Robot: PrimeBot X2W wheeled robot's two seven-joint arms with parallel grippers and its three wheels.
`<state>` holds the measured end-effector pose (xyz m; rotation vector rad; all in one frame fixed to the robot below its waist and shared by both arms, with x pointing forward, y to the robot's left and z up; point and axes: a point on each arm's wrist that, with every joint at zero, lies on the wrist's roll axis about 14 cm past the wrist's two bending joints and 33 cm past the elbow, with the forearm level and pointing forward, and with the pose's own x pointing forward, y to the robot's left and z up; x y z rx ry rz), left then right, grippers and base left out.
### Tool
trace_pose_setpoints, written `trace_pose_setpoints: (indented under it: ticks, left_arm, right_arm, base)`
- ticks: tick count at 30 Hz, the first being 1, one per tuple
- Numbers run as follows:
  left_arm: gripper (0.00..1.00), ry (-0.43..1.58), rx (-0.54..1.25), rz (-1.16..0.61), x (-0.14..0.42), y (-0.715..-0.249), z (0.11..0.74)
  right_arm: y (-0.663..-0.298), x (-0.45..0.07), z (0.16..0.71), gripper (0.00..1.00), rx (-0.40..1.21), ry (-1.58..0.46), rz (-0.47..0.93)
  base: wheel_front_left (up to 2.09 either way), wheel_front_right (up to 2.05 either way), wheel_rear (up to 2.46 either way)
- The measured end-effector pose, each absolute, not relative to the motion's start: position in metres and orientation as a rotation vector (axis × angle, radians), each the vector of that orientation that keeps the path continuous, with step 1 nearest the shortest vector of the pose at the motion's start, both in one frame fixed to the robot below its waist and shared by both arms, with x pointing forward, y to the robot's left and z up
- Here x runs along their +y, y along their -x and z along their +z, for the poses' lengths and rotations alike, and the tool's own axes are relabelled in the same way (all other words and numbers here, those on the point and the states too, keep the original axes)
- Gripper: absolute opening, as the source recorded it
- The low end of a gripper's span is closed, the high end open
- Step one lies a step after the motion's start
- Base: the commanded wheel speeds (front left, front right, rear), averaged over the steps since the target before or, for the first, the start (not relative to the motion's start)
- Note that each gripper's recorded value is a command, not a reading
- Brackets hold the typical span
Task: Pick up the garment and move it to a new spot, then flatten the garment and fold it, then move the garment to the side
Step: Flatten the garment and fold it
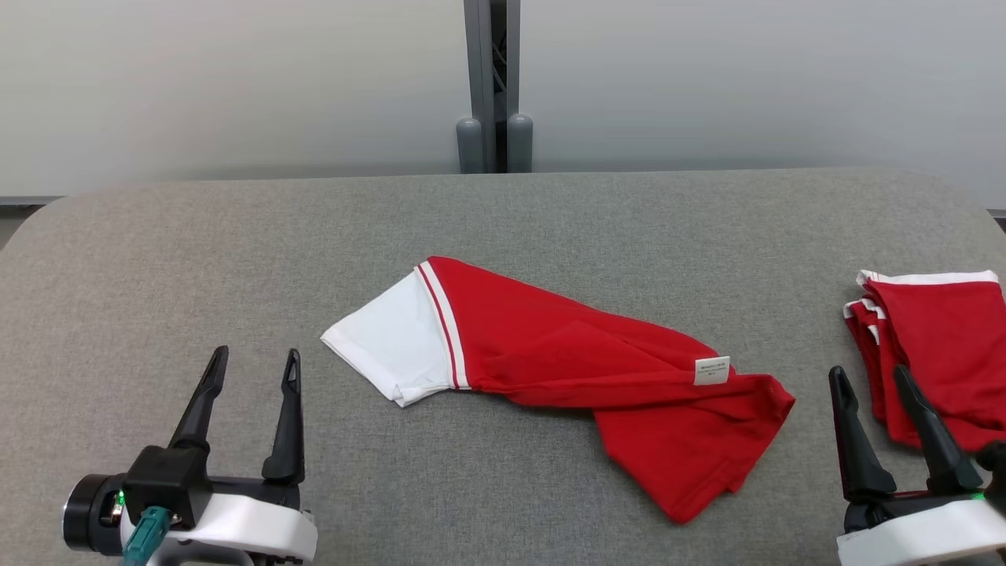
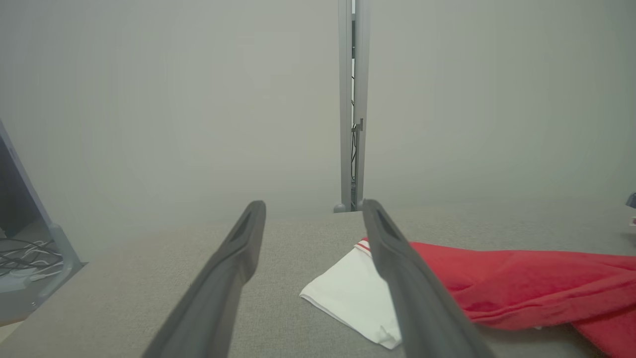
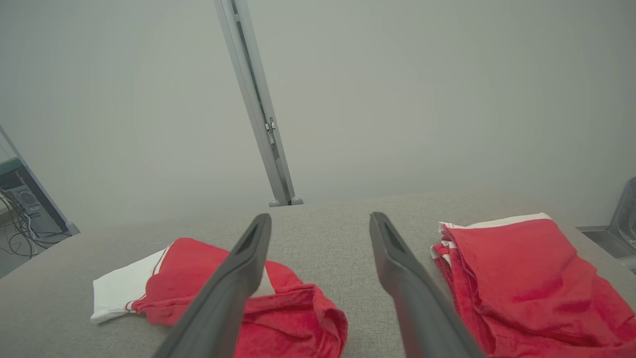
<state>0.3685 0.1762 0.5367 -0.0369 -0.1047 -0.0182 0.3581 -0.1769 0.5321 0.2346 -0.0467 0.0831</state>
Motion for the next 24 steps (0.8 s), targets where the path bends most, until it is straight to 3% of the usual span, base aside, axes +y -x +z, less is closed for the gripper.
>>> trace_pose_setpoints:
  ticks: [8,24]
  left_arm:
    - [1.00,0.046,-0.017,-0.106,0.158,-0.394,0.521]
    - [1.00,0.124,0.416,-0.192,0.145,-0.465,0.391]
  right_arm:
    - [-0.376,-0.168,0.534,1.00,-0.052,-0.235,0.110]
    - [-0.398,-0.184,0.491,1.00,0.033,-0.264,0.048]
  base:
    - [0.00,0.00,0.00]
    - [0.00,0.00,0.00]
